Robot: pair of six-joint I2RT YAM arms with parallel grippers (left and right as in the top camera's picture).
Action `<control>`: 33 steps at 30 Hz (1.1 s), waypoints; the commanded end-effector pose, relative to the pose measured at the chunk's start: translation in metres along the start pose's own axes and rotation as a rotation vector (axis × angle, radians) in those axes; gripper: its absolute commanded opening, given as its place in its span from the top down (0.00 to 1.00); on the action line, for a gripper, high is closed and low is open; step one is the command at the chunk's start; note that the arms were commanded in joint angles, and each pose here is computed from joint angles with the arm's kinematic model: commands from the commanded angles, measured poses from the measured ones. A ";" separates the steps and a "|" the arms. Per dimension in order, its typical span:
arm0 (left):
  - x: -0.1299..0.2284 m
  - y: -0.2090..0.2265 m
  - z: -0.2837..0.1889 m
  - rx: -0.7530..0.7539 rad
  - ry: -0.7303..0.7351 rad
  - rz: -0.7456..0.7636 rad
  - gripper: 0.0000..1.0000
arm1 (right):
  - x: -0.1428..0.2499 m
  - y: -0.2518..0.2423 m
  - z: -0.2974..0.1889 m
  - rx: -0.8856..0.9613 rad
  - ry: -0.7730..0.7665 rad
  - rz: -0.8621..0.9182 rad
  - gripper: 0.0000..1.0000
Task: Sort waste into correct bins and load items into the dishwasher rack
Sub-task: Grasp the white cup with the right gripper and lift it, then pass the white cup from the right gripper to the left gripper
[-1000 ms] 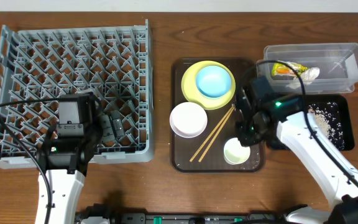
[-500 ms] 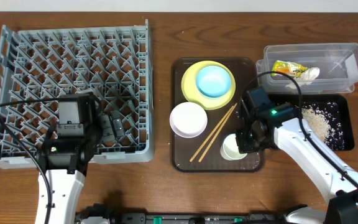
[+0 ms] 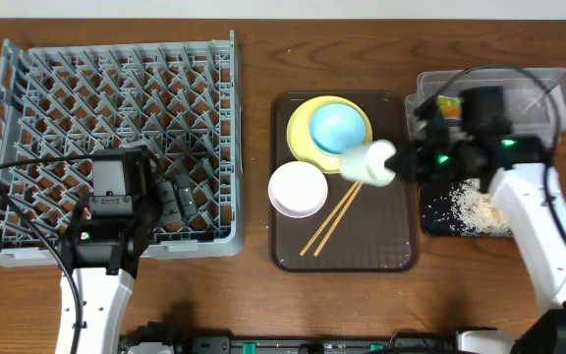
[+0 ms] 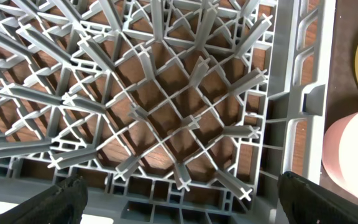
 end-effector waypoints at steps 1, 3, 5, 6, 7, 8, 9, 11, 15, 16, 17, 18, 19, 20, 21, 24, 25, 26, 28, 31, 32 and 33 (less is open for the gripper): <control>-0.008 -0.007 -0.005 0.038 -0.027 -0.041 0.01 | -0.010 0.033 -0.011 -0.296 -0.056 -0.066 0.99; -0.011 -0.020 -0.006 0.129 -0.026 -0.039 0.01 | -0.012 0.041 -0.010 -0.353 -0.064 -0.103 0.99; -0.017 -0.042 -0.011 0.285 -0.032 -0.027 0.01 | -0.013 0.052 -0.007 -0.418 -0.067 -0.142 0.99; -0.020 -0.055 -0.015 0.376 -0.033 -0.016 0.01 | -0.015 0.057 -0.005 -0.443 -0.069 -0.160 0.99; -0.023 -0.070 -0.021 0.486 -0.028 -0.012 0.01 | -0.017 0.064 -0.003 -0.487 -0.074 -0.185 0.99; -0.025 -0.081 -0.025 0.571 -0.017 -0.017 0.01 | -0.018 0.070 -0.002 -0.526 -0.079 -0.204 0.99; -0.027 -0.092 -0.029 0.656 0.006 -0.033 0.01 | -0.021 0.075 -0.001 -0.567 -0.084 -0.217 0.99; -0.028 -0.111 -0.034 0.807 0.077 -0.068 0.01 | -0.026 0.086 0.001 -0.653 -0.096 -0.248 0.99; -0.025 -0.139 -0.044 1.080 0.291 -0.113 0.01 | -0.034 0.102 0.002 -0.797 -0.108 -0.316 0.99; -0.024 -0.144 -0.047 1.136 0.341 -0.116 0.01 | -0.035 0.103 0.004 -0.812 -0.109 -0.324 0.99; -0.024 -0.148 -0.049 1.192 0.394 -0.113 0.01 | -0.037 0.105 0.006 -0.820 -0.108 -0.330 0.99; -0.024 -0.151 -0.050 1.242 0.443 -0.108 0.01 | -0.038 0.105 0.008 -0.825 -0.108 -0.337 0.99; -0.023 -0.153 -0.052 1.284 0.483 -0.100 0.01 | -0.039 0.106 0.009 -0.827 -0.108 -0.339 0.99; -0.023 -0.155 -0.053 1.319 0.522 -0.094 0.01 | -0.039 0.106 0.011 -0.828 -0.108 -0.343 0.99; -0.023 -0.156 -0.054 1.345 0.554 -0.089 0.01 | -0.040 0.106 0.012 -0.831 -0.109 -0.350 0.99; -0.021 -0.158 -0.051 1.378 0.620 -0.086 0.02 | -0.039 0.109 0.014 -0.838 -0.106 -0.361 0.99; -0.019 -0.159 -0.051 1.382 0.634 -0.084 0.02 | -0.039 0.109 0.014 -0.839 -0.105 -0.363 0.99; -0.017 -0.161 -0.051 1.384 0.647 -0.079 0.01 | -0.039 0.110 0.014 -0.841 -0.107 -0.369 0.99; -0.012 -0.167 -0.053 1.392 0.662 -0.057 0.02 | -0.039 0.112 0.015 -0.843 -0.107 -0.376 0.99; -0.003 -0.179 -0.060 1.415 0.685 -0.004 0.02 | -0.039 0.112 0.015 -0.844 -0.109 -0.383 0.99; -0.001 -0.184 -0.063 1.421 0.692 0.010 0.02 | -0.039 0.112 0.015 -0.844 -0.109 -0.383 0.99; 0.001 -0.188 -0.066 1.430 0.694 0.028 0.01 | -0.039 0.112 0.015 -0.844 -0.109 -0.382 0.99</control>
Point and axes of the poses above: each gripper's point midway between its finger pads, its own z axis out along the fingers, its own y axis along the line the jaws close on, x = y × z, the point moved 4 cm from there along -z, back along the fingers, and after that the axes turned 10 degrees about -z, right-handed, at the moved point
